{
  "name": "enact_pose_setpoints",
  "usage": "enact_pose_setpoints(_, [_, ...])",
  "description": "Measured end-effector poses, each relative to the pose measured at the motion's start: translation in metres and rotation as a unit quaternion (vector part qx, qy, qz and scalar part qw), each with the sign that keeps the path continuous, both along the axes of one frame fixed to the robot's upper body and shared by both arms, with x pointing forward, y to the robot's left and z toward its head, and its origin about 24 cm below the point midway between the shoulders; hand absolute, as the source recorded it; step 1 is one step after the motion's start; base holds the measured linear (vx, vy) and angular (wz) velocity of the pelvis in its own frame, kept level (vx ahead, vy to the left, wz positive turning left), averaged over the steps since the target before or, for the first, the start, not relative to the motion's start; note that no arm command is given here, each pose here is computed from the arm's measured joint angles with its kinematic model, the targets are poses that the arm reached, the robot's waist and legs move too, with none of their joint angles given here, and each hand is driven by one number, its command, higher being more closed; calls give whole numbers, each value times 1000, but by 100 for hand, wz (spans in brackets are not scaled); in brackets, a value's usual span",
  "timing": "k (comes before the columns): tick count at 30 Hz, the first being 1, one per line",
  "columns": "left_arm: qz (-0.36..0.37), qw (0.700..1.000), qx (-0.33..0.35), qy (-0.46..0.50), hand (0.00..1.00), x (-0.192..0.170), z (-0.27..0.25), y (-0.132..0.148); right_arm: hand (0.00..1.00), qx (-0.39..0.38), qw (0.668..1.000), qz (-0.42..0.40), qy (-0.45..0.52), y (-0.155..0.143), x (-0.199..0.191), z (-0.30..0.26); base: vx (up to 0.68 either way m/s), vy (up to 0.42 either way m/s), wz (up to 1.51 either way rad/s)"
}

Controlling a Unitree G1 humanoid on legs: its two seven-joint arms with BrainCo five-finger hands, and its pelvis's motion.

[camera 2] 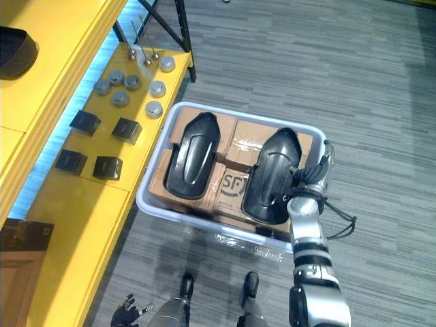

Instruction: Walk over and take plastic housings, then place them on the shelf

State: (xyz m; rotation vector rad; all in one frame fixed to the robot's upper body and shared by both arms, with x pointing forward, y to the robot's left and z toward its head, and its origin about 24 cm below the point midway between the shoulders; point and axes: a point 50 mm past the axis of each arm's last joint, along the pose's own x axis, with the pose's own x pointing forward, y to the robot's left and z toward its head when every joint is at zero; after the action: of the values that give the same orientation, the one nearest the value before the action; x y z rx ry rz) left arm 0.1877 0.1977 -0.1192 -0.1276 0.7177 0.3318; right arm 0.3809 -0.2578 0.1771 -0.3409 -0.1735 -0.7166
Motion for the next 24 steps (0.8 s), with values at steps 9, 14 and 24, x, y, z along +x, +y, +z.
enact_pose_setpoints(9, [8, 1000, -6, 0, 0, 13, 2, -6, 100, 45, 994, -18, 99, -9, 11, -22, -74, 47, -1])
enact_pose_setpoints(14, [-5, 1000, 1, 0, 0, 18, 4, -7, 100, 43, 992, -33, 111, -22, 10, -18, -6, 5, -1])
enact_pose_setpoints(24, [-25, 1000, 0, -13, 0, 25, 8, -15, 100, 56, 985, -31, 157, -45, 6, -21, 46, 7, -1])
